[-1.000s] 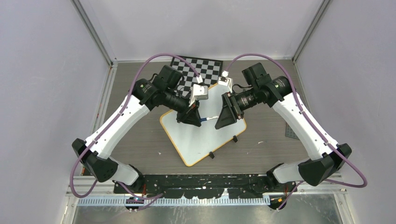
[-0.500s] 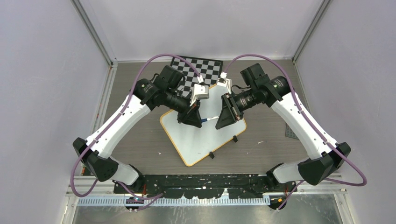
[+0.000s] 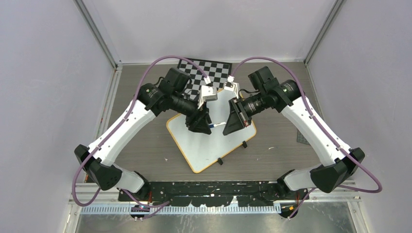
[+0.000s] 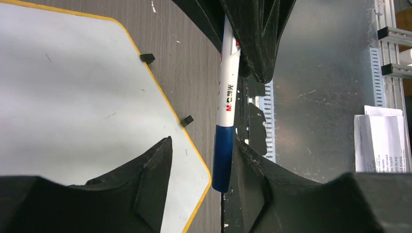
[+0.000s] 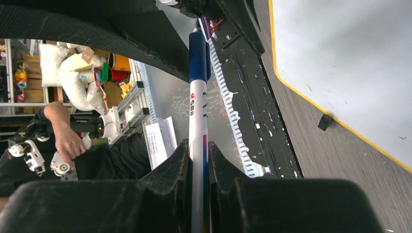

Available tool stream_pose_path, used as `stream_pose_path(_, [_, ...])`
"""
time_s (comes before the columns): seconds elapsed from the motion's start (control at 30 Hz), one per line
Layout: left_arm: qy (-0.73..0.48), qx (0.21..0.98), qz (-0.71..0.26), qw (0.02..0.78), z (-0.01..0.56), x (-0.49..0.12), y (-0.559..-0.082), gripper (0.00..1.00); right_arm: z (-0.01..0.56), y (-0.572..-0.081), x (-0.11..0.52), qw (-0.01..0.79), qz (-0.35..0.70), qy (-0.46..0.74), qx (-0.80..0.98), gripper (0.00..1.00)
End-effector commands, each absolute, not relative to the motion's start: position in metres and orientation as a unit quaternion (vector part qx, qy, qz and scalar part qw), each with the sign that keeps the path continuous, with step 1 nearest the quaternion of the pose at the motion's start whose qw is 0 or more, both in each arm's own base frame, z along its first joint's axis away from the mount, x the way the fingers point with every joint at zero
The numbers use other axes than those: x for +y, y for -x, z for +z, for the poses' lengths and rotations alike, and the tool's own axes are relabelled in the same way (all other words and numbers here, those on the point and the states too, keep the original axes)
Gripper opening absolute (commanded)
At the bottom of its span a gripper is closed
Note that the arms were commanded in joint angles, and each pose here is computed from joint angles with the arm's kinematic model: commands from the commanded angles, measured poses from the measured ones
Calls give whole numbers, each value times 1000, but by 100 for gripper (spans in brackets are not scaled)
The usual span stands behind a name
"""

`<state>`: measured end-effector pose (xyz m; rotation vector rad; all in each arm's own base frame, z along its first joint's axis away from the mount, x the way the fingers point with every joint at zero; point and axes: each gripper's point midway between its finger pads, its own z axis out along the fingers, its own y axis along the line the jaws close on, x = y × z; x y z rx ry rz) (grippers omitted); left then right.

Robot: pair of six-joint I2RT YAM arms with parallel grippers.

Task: Write a sentence on the whiteboard
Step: Open the whiteboard marker at the center of the board.

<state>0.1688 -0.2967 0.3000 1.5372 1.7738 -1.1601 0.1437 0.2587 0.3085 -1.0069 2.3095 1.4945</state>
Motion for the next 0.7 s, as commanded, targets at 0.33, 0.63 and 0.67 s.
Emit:
stream_pose_path(0.33, [-529, 660, -386, 369, 338, -294, -208, 44, 325, -134, 260, 120, 528, 358, 761, 0])
stream_pose_path(0.63, [-527, 648, -427, 348, 336, -293, -195, 41, 326, -137, 260, 129, 520, 361, 763, 0])
stream_pose_path(0.67, [-531, 641, -440, 337, 334, -294, -188, 42, 327, -138, 261, 132, 520, 360, 763, 0])
